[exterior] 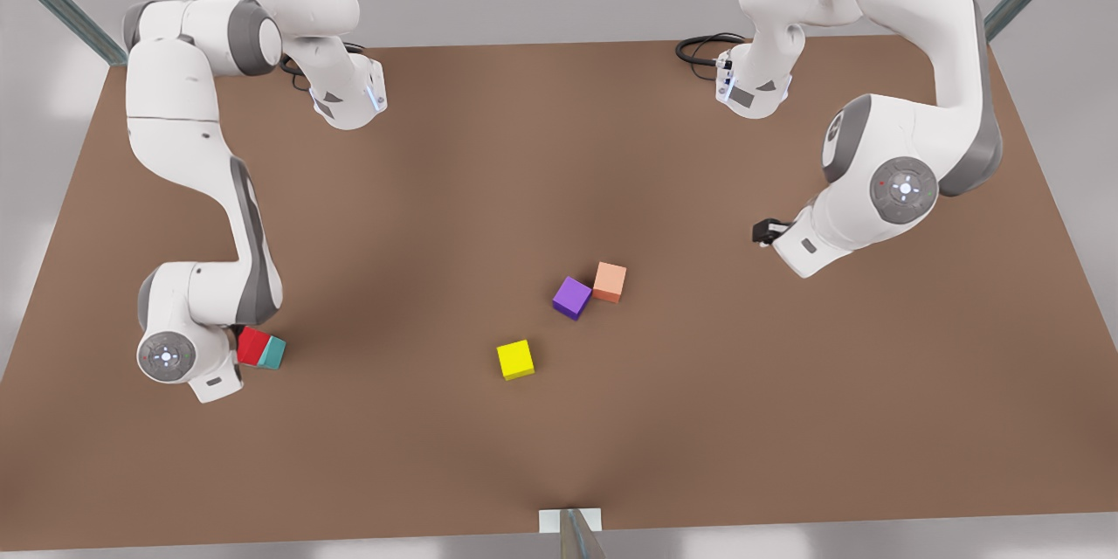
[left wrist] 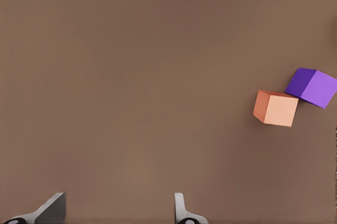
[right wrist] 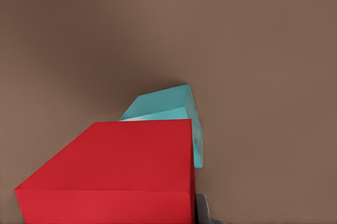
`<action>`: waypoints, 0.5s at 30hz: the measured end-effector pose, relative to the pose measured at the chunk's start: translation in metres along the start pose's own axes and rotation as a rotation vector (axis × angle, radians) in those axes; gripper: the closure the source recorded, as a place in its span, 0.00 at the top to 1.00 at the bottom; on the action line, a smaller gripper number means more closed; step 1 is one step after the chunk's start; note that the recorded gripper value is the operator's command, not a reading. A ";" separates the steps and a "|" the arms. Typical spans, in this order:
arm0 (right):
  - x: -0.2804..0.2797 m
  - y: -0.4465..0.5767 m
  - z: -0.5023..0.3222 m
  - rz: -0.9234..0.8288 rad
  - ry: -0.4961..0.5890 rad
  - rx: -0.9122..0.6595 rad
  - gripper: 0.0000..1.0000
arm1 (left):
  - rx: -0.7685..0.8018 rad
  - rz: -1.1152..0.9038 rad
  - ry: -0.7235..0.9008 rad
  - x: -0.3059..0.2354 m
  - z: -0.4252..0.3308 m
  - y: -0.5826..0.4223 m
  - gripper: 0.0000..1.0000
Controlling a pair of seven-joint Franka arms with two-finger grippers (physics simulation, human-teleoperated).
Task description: Pick up red wooden cube and pass to hand red wooden cube and place in blue wooden cube
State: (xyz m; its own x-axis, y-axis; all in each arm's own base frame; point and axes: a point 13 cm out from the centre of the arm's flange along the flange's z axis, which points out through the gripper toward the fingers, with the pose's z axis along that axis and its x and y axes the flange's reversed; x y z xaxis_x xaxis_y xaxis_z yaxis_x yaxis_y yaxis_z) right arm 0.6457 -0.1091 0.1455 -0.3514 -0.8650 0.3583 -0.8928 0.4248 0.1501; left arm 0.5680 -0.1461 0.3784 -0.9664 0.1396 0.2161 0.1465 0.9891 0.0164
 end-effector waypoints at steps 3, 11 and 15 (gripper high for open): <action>0.003 -0.001 0.008 0.030 -0.005 -0.004 0.38 | 0.009 -0.007 0.001 0.001 -0.001 -0.004 1.00; 0.000 0.000 0.030 0.081 -0.024 -0.004 0.38 | 0.011 -0.016 0.009 0.005 -0.005 -0.010 1.00; -0.003 -0.003 0.030 0.103 -0.035 0.013 1.00 | 0.012 -0.033 0.003 0.004 -0.012 -0.004 1.00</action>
State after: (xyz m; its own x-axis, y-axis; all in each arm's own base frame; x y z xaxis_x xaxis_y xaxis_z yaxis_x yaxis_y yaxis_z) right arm 0.6413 -0.1159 0.1164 -0.4508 -0.8257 0.3390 -0.8550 0.5085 0.1017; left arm 0.5659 -0.1497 0.3911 -0.9700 0.1067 0.2184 0.1119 0.9936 0.0115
